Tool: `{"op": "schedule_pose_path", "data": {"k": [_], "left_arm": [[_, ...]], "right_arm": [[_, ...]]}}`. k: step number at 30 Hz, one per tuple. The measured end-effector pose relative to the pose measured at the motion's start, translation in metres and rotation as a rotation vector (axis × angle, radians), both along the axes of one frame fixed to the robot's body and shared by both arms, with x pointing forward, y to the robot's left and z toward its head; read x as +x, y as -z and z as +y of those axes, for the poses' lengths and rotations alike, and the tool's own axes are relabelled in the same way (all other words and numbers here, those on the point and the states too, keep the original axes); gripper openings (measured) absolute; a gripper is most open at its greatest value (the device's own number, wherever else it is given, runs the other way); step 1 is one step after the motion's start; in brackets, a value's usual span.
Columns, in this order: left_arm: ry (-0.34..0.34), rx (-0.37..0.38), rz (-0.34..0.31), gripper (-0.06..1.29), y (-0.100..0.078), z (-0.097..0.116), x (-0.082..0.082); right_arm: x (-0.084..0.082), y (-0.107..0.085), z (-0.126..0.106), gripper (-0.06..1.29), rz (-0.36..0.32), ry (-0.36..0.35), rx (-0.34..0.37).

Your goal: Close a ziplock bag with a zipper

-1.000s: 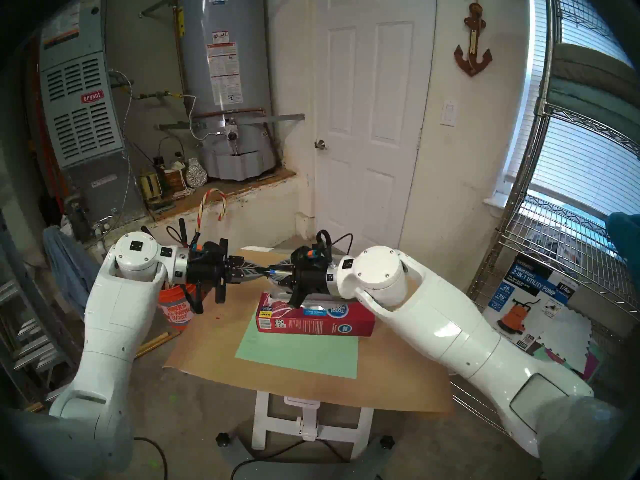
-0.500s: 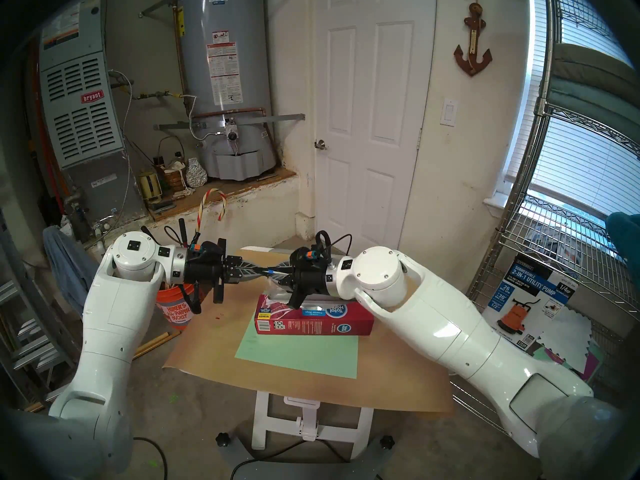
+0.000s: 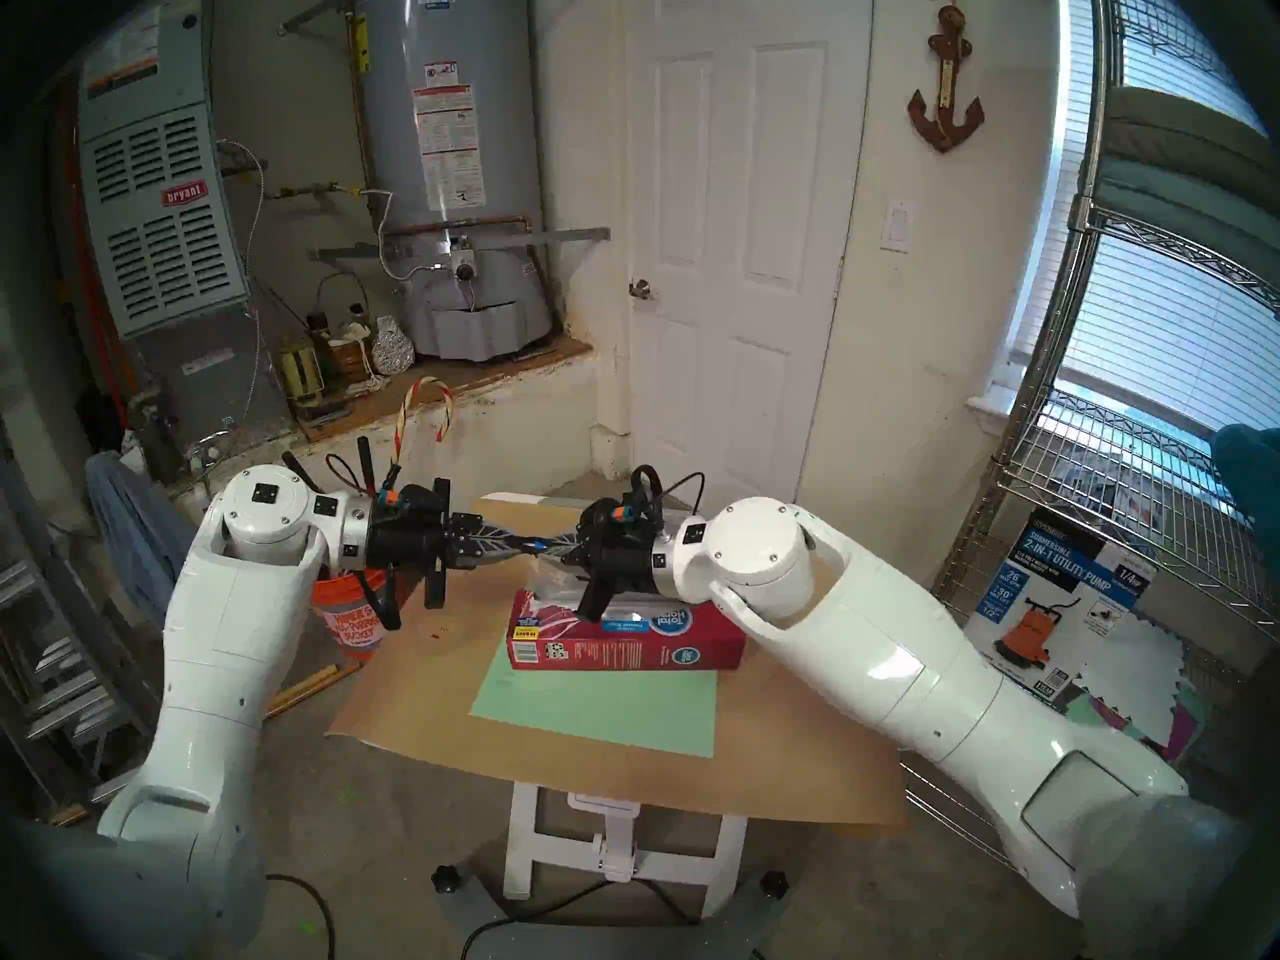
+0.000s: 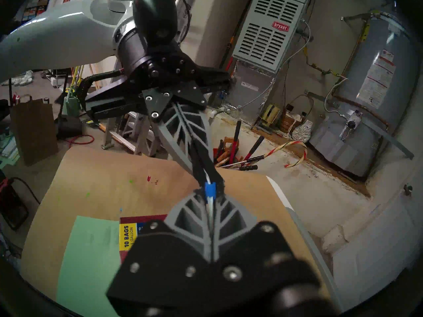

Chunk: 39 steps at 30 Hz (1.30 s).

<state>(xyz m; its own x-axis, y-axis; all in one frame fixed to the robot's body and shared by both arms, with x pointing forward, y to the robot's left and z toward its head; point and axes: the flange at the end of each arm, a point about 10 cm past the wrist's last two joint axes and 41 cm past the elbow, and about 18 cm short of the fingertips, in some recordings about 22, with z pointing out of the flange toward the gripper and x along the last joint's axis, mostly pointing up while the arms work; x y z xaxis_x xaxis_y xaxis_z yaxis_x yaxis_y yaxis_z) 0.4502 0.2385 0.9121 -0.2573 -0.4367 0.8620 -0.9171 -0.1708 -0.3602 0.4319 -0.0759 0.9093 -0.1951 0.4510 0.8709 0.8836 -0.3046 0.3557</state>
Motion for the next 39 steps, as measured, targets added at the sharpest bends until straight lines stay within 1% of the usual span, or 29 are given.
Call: {"op": "schedule_pose_path", "data": {"k": [1, 3, 14, 26, 34, 39], "left_arm": [[0.001, 0.000, -0.001, -0.02, 0.000, 0.000, 0.000], [0.002, 0.000, -0.003, -0.02, -0.001, -0.001, -0.001], [0.004, -0.001, -0.010, -0.02, -0.002, -0.003, -0.003], [-0.018, -0.007, -0.006, -0.02, -0.002, 0.009, -0.009], [-0.032, -0.008, -0.007, -0.02, 0.001, 0.019, -0.011], [-0.038, -0.007, 0.007, -0.02, 0.008, 0.024, -0.010]], "right_arm": [[-0.001, 0.000, -0.001, 0.03, -0.001, -0.001, -0.001], [-0.001, 0.000, -0.002, -0.03, -0.003, -0.001, -0.001], [-0.004, 0.000, -0.014, -0.03, -0.037, 0.002, -0.025], [-0.009, 0.005, -0.029, -0.03, -0.063, 0.022, -0.051], [-0.009, 0.005, -0.049, -0.03, -0.079, 0.053, -0.073], [-0.011, 0.007, -0.066, -0.03, -0.082, 0.070, -0.097]]}}
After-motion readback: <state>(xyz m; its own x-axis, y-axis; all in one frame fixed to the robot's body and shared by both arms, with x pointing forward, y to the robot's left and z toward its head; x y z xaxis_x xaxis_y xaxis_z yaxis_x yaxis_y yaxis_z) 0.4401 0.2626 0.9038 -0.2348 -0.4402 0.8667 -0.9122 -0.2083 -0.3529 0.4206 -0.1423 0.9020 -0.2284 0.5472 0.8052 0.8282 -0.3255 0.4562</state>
